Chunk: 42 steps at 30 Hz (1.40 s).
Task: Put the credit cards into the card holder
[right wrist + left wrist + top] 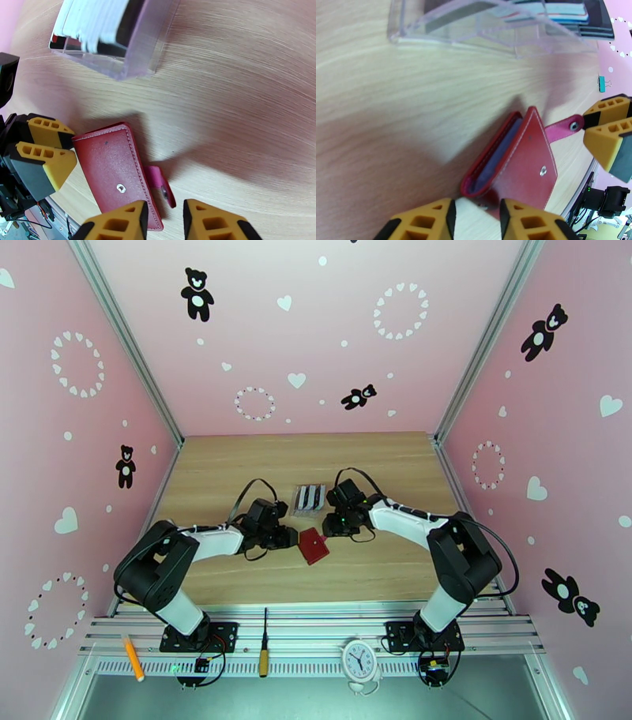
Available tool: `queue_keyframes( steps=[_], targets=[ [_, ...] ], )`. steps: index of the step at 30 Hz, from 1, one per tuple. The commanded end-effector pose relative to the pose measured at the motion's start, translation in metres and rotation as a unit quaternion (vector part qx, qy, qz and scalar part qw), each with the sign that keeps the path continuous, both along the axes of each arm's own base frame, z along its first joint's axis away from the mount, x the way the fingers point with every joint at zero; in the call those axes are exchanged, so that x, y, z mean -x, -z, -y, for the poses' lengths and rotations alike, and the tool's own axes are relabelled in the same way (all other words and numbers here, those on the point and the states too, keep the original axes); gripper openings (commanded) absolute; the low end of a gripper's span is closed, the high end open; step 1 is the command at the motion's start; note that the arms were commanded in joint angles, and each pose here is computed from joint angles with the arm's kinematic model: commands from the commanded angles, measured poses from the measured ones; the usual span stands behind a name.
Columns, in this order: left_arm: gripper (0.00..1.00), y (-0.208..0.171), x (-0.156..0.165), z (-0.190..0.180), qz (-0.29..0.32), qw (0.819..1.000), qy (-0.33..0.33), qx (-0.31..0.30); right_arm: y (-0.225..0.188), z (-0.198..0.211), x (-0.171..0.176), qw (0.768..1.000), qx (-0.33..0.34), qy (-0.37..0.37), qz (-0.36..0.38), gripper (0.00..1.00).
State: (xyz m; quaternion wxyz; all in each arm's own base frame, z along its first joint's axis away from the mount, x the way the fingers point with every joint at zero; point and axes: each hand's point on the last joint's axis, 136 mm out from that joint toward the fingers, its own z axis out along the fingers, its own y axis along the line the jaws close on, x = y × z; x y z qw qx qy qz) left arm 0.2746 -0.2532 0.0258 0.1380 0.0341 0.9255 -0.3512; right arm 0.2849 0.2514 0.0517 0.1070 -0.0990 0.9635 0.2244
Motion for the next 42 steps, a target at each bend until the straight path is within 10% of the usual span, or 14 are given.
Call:
queue_keyframes(
  steps=[1,42],
  targets=[
    [0.38,-0.001,-0.005,0.006,0.005,1.0,0.008,0.0,-0.005,-0.003,-0.002,1.0,-0.022,0.0,0.004,0.3],
    [0.34,-0.002,-0.005,0.006,0.004,1.0,0.009,0.0,0.006,0.003,-0.001,0.999,-0.03,0.005,-0.015,0.05]
  ],
)
